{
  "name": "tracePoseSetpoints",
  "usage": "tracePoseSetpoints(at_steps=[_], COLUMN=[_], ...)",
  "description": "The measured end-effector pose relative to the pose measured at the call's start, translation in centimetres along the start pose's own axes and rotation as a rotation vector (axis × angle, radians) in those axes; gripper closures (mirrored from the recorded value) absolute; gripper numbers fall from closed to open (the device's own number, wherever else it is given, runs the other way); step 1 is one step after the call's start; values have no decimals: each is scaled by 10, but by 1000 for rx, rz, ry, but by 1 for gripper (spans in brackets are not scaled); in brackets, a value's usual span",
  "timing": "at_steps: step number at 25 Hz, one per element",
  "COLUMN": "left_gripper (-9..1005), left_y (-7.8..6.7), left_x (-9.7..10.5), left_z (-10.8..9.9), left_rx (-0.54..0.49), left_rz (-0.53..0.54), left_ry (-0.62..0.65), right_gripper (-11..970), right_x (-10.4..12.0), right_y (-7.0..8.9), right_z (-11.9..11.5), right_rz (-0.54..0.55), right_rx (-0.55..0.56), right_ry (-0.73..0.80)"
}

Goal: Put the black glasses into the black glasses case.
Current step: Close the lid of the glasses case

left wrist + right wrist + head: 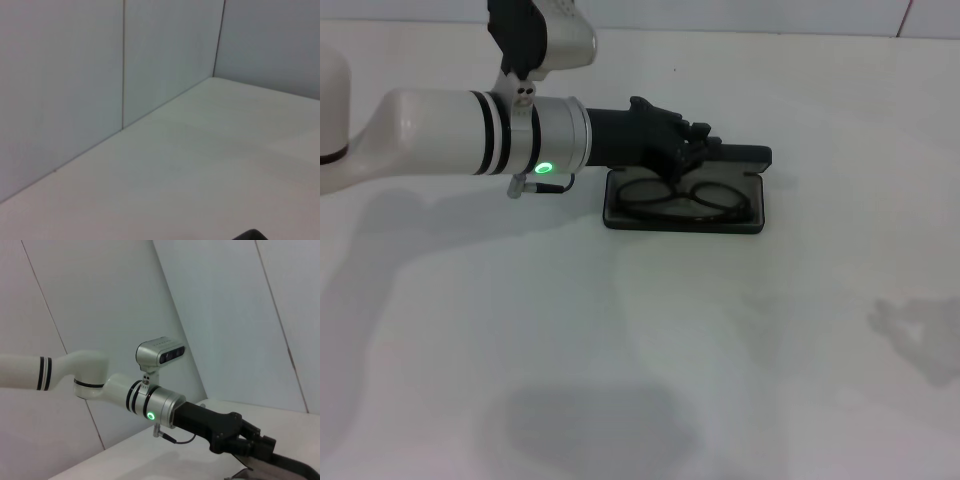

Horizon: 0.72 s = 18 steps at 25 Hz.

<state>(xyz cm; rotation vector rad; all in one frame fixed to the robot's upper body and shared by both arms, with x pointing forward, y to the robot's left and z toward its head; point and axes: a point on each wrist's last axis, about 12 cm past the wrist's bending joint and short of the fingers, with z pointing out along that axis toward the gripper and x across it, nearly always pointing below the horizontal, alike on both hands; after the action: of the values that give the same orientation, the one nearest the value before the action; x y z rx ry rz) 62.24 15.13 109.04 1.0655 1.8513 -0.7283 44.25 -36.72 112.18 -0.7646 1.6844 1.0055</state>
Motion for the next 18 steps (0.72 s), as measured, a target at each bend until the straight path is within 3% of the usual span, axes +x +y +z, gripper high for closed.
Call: tracePoseSetpoints(at_steps=[18], left_gripper=[810], left_y=[-15], left_x=[10], left_z=[-2], left_rx=[113], left_rz=[-1], left_ry=[43], right_gripper=[772], right_x=[4], right_y=[1], right_z=[1], right_rz=[15], right_rx=[-3], right_ry=[-18])
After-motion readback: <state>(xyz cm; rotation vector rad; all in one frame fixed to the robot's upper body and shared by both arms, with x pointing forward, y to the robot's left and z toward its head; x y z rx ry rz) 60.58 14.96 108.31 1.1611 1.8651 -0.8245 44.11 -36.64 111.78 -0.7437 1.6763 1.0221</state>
